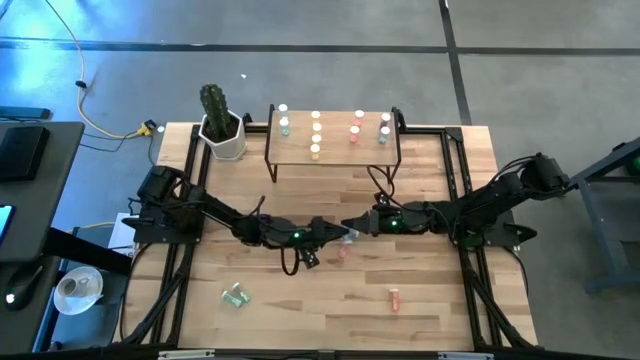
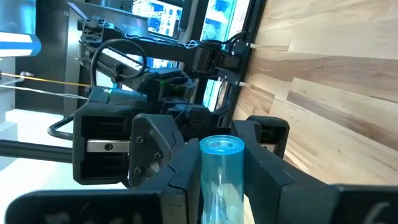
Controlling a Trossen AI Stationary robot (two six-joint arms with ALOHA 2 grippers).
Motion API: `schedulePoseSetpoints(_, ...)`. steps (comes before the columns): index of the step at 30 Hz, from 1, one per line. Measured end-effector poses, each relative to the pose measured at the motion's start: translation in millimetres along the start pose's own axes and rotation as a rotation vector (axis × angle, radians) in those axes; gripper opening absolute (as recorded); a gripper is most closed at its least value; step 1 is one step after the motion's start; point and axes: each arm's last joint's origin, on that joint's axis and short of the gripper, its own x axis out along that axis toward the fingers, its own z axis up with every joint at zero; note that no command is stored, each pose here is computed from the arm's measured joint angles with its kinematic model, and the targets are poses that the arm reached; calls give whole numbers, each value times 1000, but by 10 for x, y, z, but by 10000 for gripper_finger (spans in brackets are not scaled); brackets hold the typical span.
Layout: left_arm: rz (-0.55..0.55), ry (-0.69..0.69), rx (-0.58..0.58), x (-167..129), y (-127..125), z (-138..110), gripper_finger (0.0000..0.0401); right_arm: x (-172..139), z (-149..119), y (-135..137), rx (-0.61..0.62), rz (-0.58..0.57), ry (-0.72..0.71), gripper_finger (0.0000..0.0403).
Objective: Pick and place medicine bottles onto shelf by color
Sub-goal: Put the right blue pill bottle on the shelf aligned with the other blue pill bottle
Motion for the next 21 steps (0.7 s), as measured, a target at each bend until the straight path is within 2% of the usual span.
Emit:
schedulePoseSetpoints(7, 1, -23, 6, 5, 0, -6, 170, 0, -1, 0, -2, 0, 1, 85)
schedulePoseSetpoints(21, 11, -60, 66, 31, 9, -66, 104, -1, -5, -5, -5, -1, 13, 85)
